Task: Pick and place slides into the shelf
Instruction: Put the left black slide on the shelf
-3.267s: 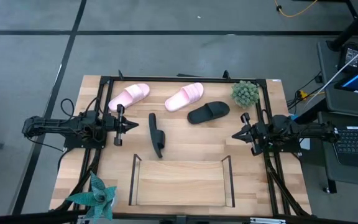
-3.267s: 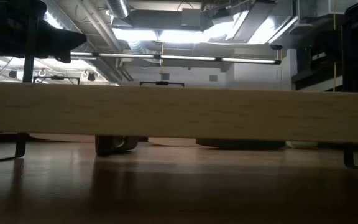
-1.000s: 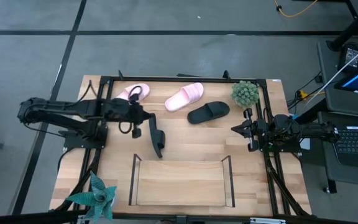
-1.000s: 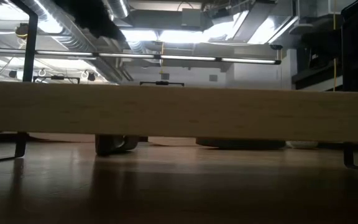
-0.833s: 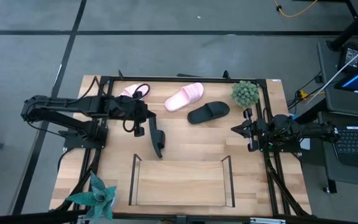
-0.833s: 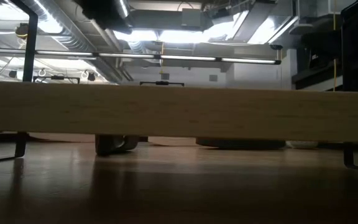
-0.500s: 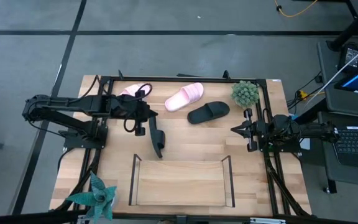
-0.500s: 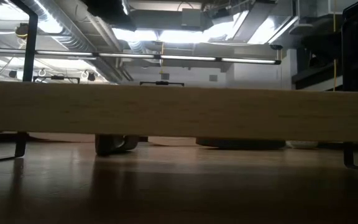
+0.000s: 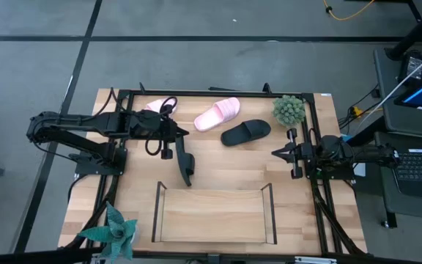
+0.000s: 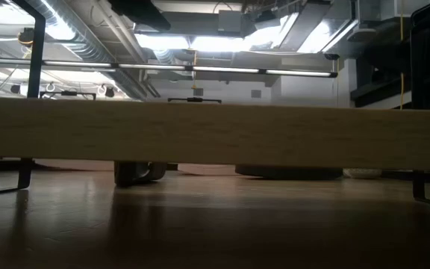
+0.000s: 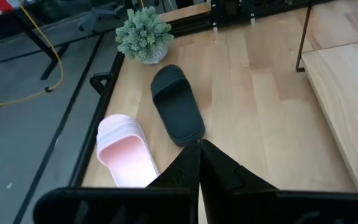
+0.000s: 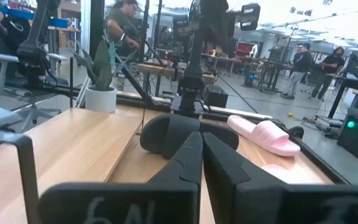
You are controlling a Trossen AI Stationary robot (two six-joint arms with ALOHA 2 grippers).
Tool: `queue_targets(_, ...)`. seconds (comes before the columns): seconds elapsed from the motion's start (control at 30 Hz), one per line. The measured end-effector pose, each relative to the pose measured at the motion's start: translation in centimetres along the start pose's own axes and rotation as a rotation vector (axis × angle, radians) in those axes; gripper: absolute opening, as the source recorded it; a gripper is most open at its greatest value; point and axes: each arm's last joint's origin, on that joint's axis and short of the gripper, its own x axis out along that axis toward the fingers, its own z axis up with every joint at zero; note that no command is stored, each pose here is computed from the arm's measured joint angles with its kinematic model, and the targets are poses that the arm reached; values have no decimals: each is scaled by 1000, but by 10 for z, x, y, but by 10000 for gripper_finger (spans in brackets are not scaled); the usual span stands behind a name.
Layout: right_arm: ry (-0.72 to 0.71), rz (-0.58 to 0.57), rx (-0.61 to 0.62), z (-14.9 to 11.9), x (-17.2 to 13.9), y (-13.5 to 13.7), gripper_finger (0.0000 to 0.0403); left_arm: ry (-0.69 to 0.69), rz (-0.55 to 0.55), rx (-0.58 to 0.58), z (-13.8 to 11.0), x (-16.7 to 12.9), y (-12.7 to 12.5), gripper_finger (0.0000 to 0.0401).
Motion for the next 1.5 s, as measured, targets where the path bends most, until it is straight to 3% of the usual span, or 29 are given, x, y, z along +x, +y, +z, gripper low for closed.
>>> queue_targets(0.2, -14, -2, 3, 1, 0, 0, 17, 48, -25, 29, -5, 3, -3, 0)
queue_targets(0.43, 1, 0, 125, 0, 0, 0, 17, 24, -89, 93, -2, 2, -14, 0)
queue_targets(0.73, 8, -43, 123, -1, 0, -1, 17, 65, -115, 90, 9, 19, -23, 0)
queue_targets(1.07, 12, -52, 97, -1, 0, -1, 17, 315, -90, 63, 33, 50, -13, 0)
queue_targets(1.5, 23, -53, 43, -2, 0, -1, 17, 447, -193, 179, 64, 65, -47, 0)
